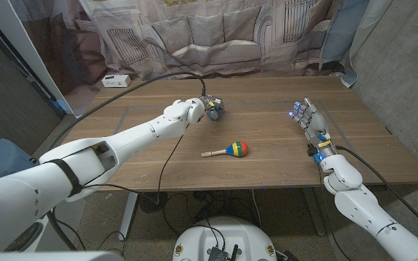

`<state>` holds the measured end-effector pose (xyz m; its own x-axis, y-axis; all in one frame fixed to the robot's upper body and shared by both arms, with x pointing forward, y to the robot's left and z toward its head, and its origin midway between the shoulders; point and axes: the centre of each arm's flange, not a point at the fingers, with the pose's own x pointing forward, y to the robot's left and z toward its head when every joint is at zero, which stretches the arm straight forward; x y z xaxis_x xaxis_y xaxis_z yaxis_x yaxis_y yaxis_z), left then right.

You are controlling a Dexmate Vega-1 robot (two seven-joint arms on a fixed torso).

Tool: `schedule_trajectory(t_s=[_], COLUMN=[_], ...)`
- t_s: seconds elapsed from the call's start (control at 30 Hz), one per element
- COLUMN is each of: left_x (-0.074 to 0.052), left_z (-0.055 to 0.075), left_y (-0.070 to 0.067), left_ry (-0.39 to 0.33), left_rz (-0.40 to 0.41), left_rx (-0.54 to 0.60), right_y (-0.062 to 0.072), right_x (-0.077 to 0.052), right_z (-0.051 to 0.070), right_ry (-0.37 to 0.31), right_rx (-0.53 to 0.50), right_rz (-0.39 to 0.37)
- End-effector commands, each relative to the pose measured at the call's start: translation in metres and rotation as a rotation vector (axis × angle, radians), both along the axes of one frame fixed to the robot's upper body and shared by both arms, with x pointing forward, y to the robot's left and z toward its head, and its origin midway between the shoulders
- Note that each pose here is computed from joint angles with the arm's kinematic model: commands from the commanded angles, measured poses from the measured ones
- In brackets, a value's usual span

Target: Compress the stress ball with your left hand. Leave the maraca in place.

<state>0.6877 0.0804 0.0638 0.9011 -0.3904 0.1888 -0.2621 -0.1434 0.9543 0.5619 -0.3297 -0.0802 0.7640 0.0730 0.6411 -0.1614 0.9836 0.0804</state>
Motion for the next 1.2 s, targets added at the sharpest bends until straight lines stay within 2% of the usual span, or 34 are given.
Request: schedule_trajectory(t_s=[0.03, 0.33, 0.8, 1.2], left_x=[-0.015, -0.025, -0.056, -0.064], left_z=[0.010, 0.016, 0.034, 0.040], left_y=[0.004, 0.006, 0.010, 0.012], left_ry=[-0.041, -0.069, -0.158, -0.177], left_rz=[0.001, -0.005, -0.012, -0.009], left_rx=[-0.020, -0.024, -0.017, -0.003], right_y=[-0.001, -0.002, -0.002, -0.001], right_x=[-0.001, -0.001, -0.002, 0.001], right_z=[0.000, -0.002, -0.002, -0.002], right_ry=[-0.010, -0.016, -0.022, -0.024], right_rx=[0.009, 0.010, 0.017, 0.018], right_rz=[0.001, -0.001, -0.001, 0.004])
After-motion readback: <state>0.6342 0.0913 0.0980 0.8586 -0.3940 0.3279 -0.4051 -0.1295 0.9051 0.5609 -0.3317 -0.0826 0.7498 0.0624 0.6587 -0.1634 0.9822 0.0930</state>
